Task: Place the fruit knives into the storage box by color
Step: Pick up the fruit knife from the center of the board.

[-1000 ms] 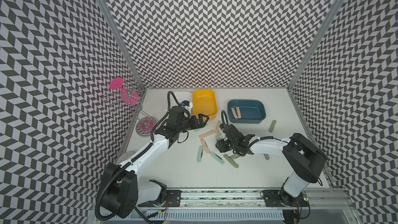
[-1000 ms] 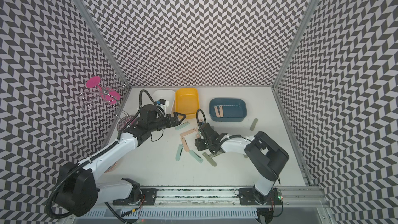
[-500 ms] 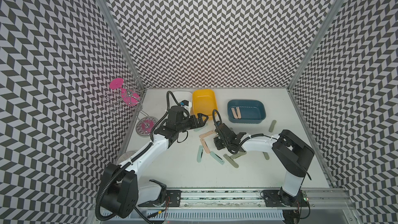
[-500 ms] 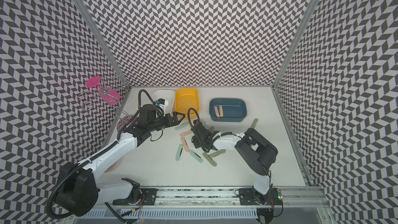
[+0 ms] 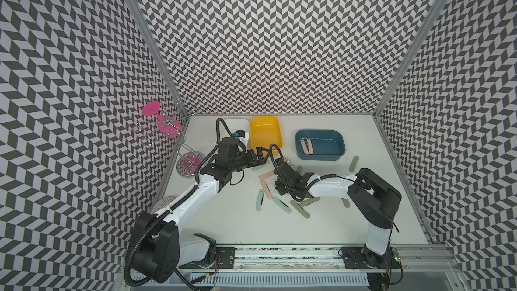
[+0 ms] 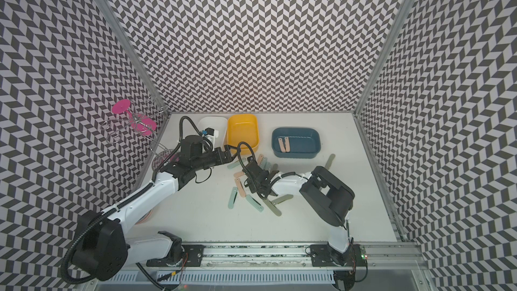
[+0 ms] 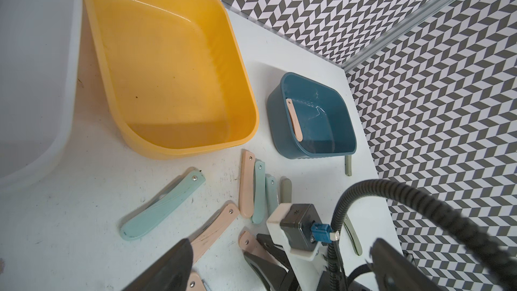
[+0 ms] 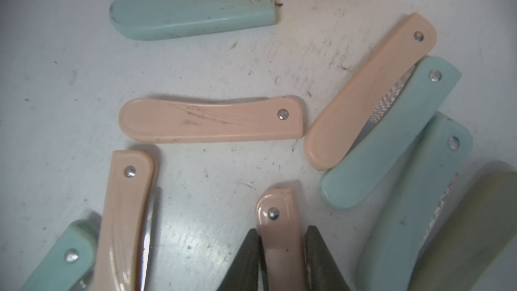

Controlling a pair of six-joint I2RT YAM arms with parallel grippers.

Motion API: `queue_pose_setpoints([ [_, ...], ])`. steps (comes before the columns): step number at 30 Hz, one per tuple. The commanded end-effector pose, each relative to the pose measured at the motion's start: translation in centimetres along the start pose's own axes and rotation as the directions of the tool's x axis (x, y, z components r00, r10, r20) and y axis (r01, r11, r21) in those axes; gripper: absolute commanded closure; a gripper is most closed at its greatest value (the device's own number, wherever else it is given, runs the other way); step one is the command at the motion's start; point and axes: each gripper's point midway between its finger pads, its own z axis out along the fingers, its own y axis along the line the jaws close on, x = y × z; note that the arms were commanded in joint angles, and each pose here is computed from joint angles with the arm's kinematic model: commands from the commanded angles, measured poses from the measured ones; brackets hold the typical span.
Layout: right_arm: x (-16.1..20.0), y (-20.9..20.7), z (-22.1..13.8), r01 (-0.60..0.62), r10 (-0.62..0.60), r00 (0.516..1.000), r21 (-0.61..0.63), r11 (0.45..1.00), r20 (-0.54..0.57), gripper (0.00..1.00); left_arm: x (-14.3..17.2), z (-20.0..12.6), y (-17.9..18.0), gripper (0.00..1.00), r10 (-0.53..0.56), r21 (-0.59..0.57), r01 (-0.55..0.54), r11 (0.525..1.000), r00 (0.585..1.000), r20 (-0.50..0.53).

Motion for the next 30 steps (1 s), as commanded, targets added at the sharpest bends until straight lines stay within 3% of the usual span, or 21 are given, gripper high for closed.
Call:
queue_pose_setpoints([
  [1,1.9,-0.4,0.6,0.019,-0.017,0.997,0.023,1.000,-0.070,0.75,-0.7,0.1,-0.2,0.00,0.009,0.016,-0.009,1.000,1.000,0.019],
  [11,0.2,0.1,-0.9,-0.024,0.023,0.999,-0.009,1.000,-0.022,0.78,-1.0,0.0,-0.4,0.00,0.011,0.019,-0.012,1.000,1.000,0.024],
  [30,-6.9,-0.1,-7.1,-0.115,0.125,0.979,-0.068,0.991,0.163,0.82,-1.7,0.1,-0.8,0.00,0.007,0.026,-0.008,1.000,0.999,0.036],
])
